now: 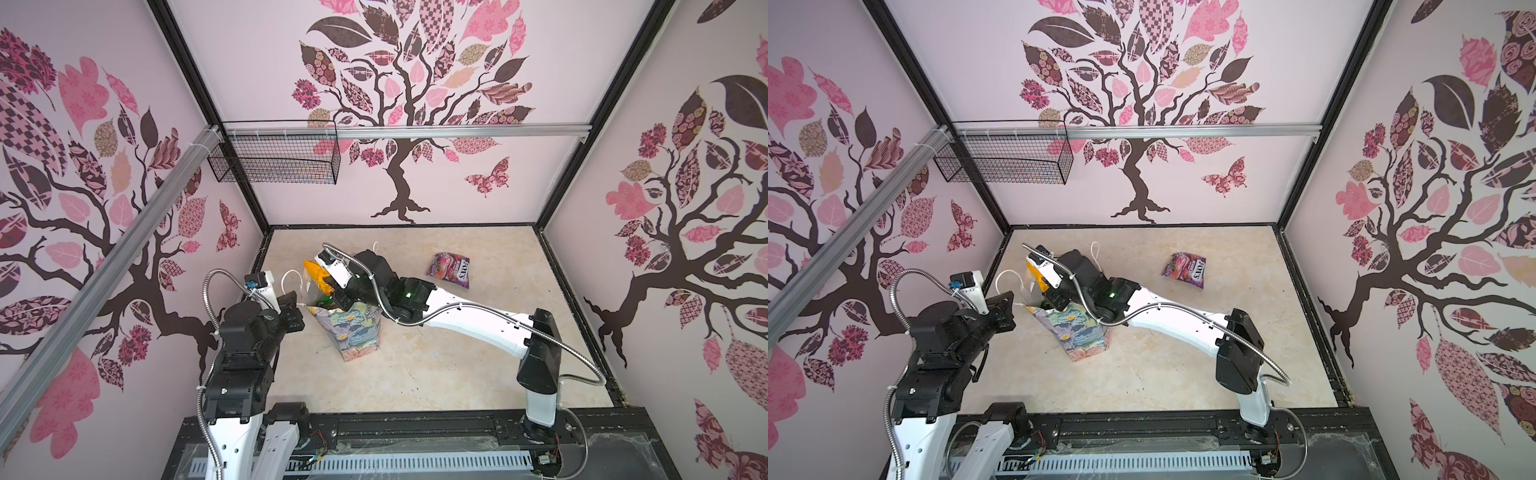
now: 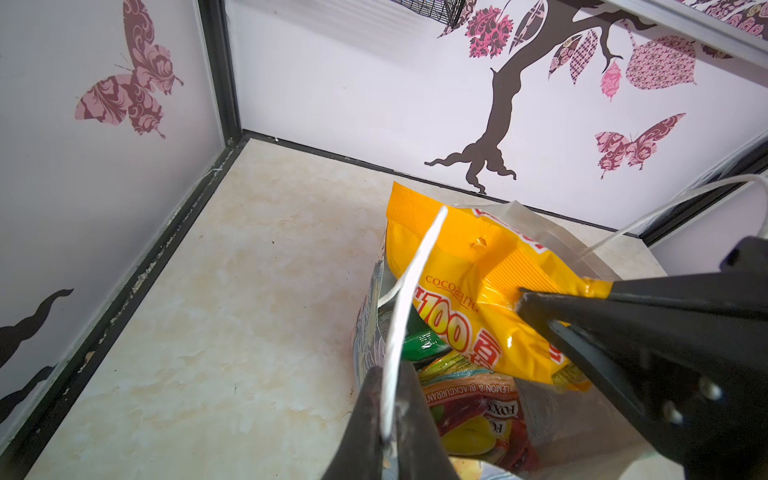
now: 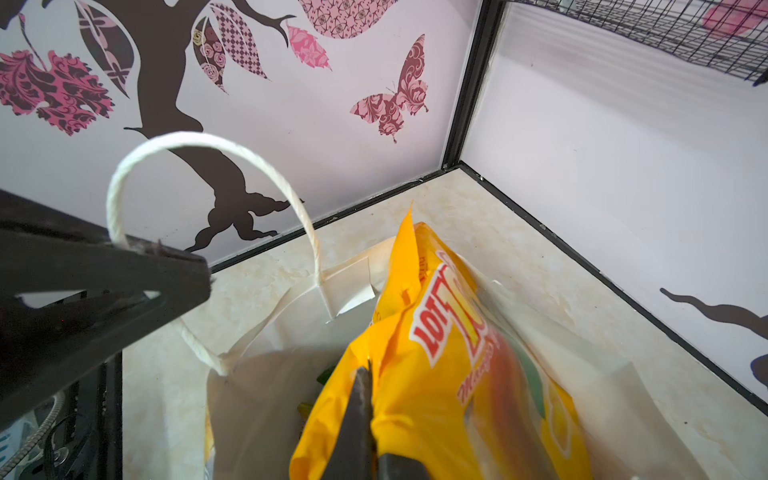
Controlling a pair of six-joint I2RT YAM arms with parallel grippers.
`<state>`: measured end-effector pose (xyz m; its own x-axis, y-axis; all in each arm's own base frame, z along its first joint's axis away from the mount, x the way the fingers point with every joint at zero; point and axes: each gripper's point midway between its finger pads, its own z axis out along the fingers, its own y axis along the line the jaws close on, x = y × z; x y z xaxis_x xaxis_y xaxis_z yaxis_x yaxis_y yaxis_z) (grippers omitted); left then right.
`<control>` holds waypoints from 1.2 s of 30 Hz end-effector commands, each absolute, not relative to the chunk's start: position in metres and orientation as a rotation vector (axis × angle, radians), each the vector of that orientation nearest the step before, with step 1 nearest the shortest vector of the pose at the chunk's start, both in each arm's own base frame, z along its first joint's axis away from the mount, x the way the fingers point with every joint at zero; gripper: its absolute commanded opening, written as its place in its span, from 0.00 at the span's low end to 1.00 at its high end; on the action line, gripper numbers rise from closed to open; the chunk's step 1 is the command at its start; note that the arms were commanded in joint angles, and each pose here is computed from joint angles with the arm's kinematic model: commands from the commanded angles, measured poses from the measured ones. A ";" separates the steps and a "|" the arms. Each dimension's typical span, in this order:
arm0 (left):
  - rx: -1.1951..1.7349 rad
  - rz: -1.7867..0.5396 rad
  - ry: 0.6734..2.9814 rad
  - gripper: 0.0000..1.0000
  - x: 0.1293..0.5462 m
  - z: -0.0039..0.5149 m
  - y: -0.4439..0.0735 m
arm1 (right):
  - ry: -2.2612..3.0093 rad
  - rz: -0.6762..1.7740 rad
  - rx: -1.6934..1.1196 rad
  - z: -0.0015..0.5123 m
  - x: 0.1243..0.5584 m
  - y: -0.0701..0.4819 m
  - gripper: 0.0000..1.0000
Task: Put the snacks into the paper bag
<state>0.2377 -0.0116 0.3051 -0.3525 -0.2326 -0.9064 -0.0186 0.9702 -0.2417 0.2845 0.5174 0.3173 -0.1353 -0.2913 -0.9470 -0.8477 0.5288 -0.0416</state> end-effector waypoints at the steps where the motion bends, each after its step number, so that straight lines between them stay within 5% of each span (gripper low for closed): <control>1: -0.181 -0.199 1.908 0.12 0.236 0.308 -0.008 | 1.555 0.674 -0.884 0.384 0.280 0.496 0.00; 10: -0.187 -0.194 1.907 0.11 0.237 0.308 -0.007 | 1.567 0.652 -0.883 0.380 0.275 0.481 0.05; 17: -0.187 -0.196 1.909 0.11 0.238 0.308 -0.007 | 1.590 0.737 -0.964 0.387 0.254 0.480 0.51; 27: -0.194 -0.194 1.913 0.11 0.236 0.310 -0.006 | 1.705 0.751 -0.868 0.433 0.240 0.443 0.53; 36: -0.256 -0.169 1.929 0.12 0.226 0.323 0.001 | 1.801 0.536 -0.591 0.427 0.250 0.350 0.62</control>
<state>0.2326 -0.0035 0.3036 -0.3830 -0.2417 -0.8916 -0.0749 0.9701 -0.2308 0.2434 0.3832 0.4307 -0.2389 -0.1646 -0.9570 -0.7237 0.6873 0.0625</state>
